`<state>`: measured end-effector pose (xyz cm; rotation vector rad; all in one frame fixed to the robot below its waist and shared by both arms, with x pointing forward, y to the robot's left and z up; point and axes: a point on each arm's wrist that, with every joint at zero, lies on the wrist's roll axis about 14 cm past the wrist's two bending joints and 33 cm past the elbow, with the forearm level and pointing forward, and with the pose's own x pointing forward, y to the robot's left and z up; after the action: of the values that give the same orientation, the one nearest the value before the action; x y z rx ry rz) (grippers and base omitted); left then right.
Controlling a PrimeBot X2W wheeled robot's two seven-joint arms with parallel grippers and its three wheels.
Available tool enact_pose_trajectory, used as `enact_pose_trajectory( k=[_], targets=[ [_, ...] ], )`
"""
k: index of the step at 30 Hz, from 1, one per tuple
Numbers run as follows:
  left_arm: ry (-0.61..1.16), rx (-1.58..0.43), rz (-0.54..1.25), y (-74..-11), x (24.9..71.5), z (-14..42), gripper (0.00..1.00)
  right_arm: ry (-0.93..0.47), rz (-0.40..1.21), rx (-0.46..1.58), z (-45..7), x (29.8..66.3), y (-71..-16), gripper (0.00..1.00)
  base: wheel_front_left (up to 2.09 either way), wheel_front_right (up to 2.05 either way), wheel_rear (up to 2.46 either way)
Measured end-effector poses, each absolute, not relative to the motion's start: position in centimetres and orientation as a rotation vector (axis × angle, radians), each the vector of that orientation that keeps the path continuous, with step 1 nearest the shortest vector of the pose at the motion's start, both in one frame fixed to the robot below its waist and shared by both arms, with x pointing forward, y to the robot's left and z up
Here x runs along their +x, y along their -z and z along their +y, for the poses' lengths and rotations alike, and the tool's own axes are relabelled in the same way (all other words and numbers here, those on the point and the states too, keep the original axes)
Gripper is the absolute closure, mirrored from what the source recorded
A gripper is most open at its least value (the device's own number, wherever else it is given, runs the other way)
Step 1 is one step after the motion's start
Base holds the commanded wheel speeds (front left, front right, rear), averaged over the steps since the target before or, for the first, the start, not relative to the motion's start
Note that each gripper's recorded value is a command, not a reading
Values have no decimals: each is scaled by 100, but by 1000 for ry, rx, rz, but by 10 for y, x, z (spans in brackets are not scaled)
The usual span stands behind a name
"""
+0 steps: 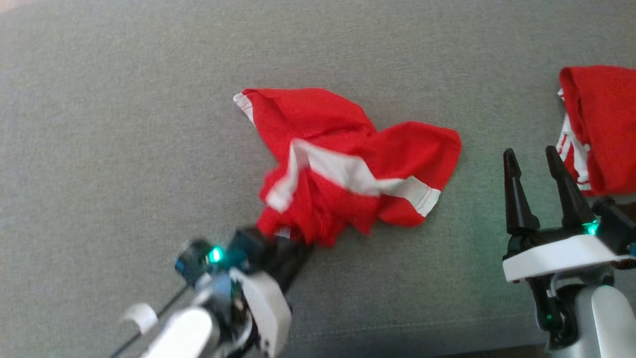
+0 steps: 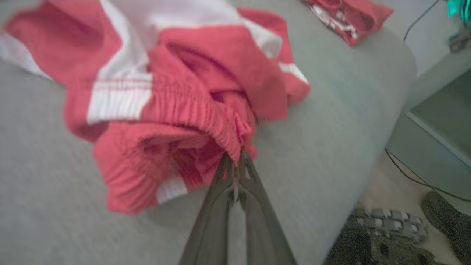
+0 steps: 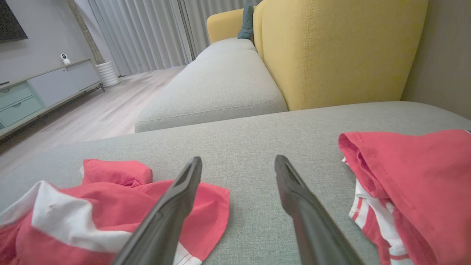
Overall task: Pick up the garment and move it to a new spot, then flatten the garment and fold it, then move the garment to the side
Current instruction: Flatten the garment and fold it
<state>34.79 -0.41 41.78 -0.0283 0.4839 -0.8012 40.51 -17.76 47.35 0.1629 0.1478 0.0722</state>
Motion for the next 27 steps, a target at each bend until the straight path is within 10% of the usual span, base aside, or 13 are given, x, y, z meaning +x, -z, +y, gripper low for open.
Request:
enact_pose_trajectory(
  k=[11, 12, 13, 27],
  targets=[
    [717, 9, 588, -385, 339, 29, 100, -74, 159, 166, -176, 410, -470, 0, 0, 0, 0],
    [694, 10, 581, -385, 343, 34, 60, -70, 156, 165, -178, 410, -471, 0, 0, 0, 0],
    [675, 9, 572, -386, 346, 37, 0, -67, 155, 165, -179, 410, -471, 0, 0, 0, 0],
    [283, -126, 373, -406, 368, 104, 0, -85, 124, 130, -178, 414, -490, 0, 0, 0, 0]
  ],
)
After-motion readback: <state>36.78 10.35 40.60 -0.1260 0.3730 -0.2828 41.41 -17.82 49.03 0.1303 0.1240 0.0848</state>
